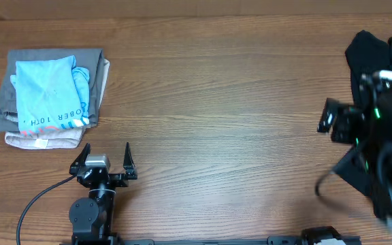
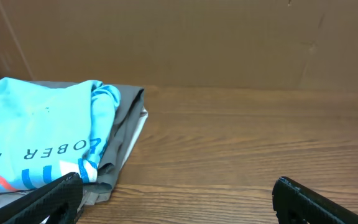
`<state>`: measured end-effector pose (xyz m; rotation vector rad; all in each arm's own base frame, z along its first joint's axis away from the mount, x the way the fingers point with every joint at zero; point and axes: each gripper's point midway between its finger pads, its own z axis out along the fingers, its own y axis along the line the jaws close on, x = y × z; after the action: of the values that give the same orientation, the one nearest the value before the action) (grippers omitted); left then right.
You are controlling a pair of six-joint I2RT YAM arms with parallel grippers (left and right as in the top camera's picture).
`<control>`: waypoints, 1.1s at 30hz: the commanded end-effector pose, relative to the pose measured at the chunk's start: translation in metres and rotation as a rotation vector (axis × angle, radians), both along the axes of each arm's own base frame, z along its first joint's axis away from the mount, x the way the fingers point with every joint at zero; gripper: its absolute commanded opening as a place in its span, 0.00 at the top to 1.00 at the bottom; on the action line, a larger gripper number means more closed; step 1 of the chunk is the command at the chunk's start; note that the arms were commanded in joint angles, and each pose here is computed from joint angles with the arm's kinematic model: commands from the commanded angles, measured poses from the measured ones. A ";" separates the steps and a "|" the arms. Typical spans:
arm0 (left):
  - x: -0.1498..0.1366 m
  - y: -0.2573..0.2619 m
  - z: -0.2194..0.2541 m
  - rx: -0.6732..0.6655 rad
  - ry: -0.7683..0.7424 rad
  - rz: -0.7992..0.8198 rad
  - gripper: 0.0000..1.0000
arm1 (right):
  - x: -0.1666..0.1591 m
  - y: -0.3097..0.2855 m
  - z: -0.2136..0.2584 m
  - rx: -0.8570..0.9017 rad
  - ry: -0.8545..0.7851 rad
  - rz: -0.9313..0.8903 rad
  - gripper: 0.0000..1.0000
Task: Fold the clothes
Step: 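Reach the right gripper to the black shirt and grasp its edge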
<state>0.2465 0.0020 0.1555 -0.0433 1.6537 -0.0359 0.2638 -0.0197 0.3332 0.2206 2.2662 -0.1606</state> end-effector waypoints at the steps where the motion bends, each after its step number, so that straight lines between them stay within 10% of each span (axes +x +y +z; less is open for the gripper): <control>1: 0.000 -0.001 0.000 0.019 -0.006 -0.006 0.00 | 0.022 -0.025 -0.017 0.053 0.078 -0.117 0.00; 10: 0.000 -0.001 0.001 0.019 -0.007 -0.006 0.00 | 0.050 -0.025 -0.092 0.219 0.351 -0.121 0.00; 16: 0.000 -0.001 0.000 0.019 -0.006 -0.007 0.00 | 0.029 -0.092 -0.138 0.290 0.477 -0.569 0.24; 24: 0.000 -0.001 0.000 0.019 -0.006 -0.006 0.00 | 0.007 -0.128 -0.199 0.474 0.560 -0.724 0.36; 33: 0.000 -0.001 0.000 0.019 -0.006 -0.006 0.00 | -0.005 -0.135 -0.250 0.561 0.540 -0.803 0.29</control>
<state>0.2465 0.0021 0.1555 -0.0436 1.6537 -0.0356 0.2620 -0.1601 0.0975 1.4815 2.5855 -0.0230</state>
